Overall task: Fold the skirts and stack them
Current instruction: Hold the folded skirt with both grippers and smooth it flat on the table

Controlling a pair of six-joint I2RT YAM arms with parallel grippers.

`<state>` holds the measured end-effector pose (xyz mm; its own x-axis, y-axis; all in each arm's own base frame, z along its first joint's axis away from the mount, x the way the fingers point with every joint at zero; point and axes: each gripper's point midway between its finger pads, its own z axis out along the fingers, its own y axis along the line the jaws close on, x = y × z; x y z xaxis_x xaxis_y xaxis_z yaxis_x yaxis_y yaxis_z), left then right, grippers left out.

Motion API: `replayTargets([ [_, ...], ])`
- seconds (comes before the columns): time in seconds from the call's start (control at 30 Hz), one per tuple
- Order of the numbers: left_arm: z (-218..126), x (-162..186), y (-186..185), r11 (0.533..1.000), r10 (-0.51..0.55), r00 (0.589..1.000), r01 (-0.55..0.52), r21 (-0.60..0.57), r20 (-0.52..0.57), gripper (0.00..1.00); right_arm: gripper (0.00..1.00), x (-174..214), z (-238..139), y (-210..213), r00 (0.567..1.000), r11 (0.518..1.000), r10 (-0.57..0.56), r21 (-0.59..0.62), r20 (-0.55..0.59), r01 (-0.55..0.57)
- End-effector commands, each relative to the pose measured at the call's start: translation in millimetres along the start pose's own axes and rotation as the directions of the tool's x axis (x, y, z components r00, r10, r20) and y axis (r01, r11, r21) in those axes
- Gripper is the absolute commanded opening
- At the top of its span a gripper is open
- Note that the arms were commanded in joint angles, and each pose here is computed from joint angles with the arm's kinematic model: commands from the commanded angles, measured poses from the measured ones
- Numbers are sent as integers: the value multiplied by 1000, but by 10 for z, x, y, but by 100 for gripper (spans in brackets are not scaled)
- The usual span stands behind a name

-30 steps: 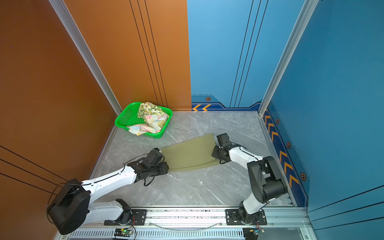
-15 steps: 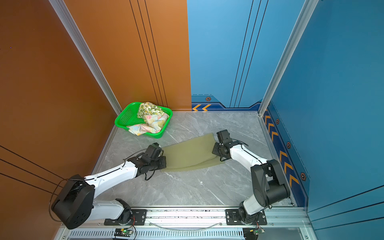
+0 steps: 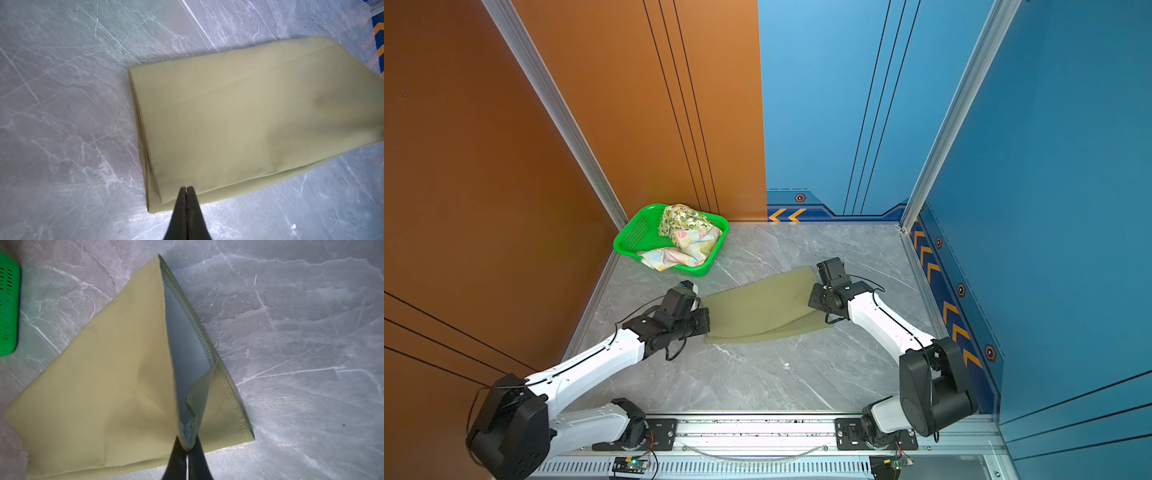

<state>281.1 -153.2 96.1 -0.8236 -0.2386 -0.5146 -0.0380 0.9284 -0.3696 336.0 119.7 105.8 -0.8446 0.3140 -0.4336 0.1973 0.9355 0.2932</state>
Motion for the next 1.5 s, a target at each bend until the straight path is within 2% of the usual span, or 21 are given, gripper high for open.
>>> replayTargets([
  [0.0,60,217,117,1000,-10,998,8,-17,-68,20,0,156,11,-148,1000,998,-12,55,-28,13],
  [0.07,98,278,139,1000,-13,996,11,-21,-86,33,0,192,36,-168,999,998,-9,57,-32,11],
  [0.13,127,322,152,1000,-14,995,12,-22,-96,39,0,206,55,-173,999,998,-10,57,-35,12],
  [0.4,275,401,128,1000,-14,993,13,-13,-121,40,0,183,75,-146,999,999,-15,52,-33,16],
  [0.63,394,369,49,1000,-6,993,7,5,-116,33,0,174,74,-150,999,998,-18,55,-31,20],
  [0.77,401,331,-5,1000,5,993,-3,16,-115,9,0,160,72,-176,999,998,-18,63,-26,20],
  [0.83,367,285,-24,1000,13,994,-12,14,-108,0,0,135,61,-178,1000,998,-18,65,-23,19],
  [1.2,-5,-14,-81,999,23,999,-22,26,-39,0,0,45,-51,-158,1000,997,-27,72,-14,28],
  [1.47,-122,93,12,1000,12,999,-11,27,-39,0,0,157,-111,-238,998,995,-40,90,-45,44],
])
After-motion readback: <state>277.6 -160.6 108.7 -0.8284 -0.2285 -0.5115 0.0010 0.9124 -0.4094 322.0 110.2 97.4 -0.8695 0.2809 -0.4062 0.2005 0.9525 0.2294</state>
